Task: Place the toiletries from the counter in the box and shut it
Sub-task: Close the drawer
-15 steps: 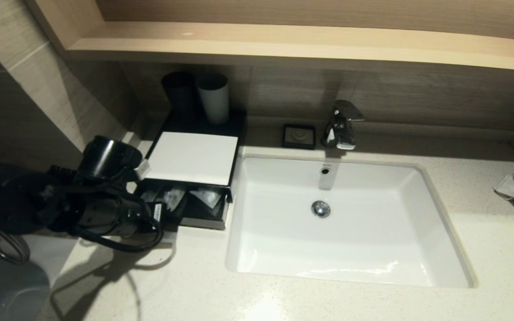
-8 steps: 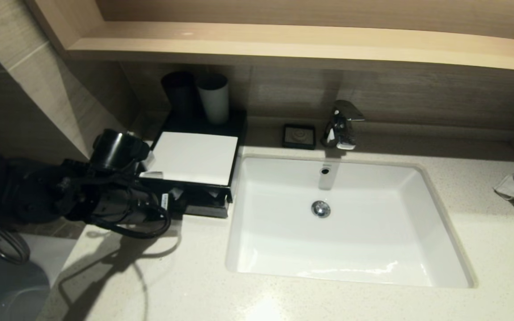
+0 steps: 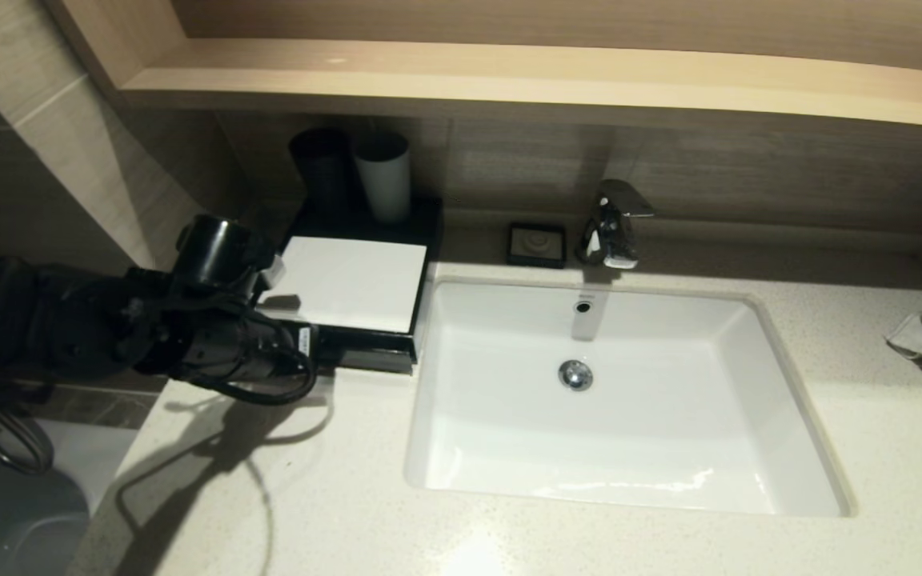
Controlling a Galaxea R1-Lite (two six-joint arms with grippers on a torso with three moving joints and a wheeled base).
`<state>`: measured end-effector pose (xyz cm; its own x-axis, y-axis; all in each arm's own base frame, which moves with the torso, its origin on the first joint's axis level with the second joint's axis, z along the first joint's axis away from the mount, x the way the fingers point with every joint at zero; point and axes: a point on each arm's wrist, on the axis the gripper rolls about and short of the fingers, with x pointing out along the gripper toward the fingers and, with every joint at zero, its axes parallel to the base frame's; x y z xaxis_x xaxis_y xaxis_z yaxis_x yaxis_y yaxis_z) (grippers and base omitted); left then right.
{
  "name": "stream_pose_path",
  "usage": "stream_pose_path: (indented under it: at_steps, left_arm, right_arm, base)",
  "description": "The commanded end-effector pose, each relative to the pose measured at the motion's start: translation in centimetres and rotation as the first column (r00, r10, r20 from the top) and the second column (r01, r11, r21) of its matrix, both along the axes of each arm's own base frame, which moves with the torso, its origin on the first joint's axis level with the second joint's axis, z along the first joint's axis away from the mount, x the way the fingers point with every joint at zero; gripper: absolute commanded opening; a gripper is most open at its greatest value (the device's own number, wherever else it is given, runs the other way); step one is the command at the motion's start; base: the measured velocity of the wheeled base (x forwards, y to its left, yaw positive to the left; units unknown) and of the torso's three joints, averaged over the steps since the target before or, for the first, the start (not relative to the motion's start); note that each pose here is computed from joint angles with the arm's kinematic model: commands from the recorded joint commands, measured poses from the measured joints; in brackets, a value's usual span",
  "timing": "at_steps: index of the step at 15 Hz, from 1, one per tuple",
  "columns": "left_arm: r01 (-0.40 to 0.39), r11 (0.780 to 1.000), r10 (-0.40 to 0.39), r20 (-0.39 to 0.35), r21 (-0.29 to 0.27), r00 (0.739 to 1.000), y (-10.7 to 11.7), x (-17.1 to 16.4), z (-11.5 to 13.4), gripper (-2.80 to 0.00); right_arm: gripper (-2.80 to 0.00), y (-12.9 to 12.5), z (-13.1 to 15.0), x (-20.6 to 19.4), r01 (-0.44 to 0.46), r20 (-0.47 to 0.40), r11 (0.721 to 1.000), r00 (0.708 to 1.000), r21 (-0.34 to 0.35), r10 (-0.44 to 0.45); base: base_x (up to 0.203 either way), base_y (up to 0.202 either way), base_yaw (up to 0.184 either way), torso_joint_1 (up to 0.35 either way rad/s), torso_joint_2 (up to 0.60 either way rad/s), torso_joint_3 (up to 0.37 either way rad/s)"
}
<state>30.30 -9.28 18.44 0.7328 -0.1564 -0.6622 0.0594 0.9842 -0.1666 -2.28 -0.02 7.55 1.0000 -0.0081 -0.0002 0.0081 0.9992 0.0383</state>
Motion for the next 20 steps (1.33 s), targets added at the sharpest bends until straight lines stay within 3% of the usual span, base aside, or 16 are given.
stream_pose_path:
  at_steps: [1,11,20]
  left_arm:
    - [-0.002,1.0,0.002,0.0,-0.001,1.0,-0.1,0.4,-0.1,-2.8]
    - [-0.034,0.999,0.036,0.071,-0.018,0.997,-0.2,1.0,0.3,-2.8]
    - [-0.022,1.0,0.023,0.07,-0.018,0.997,1.2,-4.7,2.0,-2.8]
  right_arm:
    - [-2.8,0.0,0.0,0.0,0.0,0.0,1.0,1.0,0.0,0.0]
    - [-2.8,0.0,0.0,0.0,0.0,0.0,1.0,1.0,0.0,0.0]
    - [-2.8,0.0,0.0,0.0,0.001,0.0,1.0,1.0,0.0,-0.001]
  base:
    - [0.0,0.0,0.0,0.0,0.0,0.0]
    - [0.0,0.0,0.0,0.0,0.0,0.0]
    - [0.0,0.0,0.0,0.0,0.0,0.0]
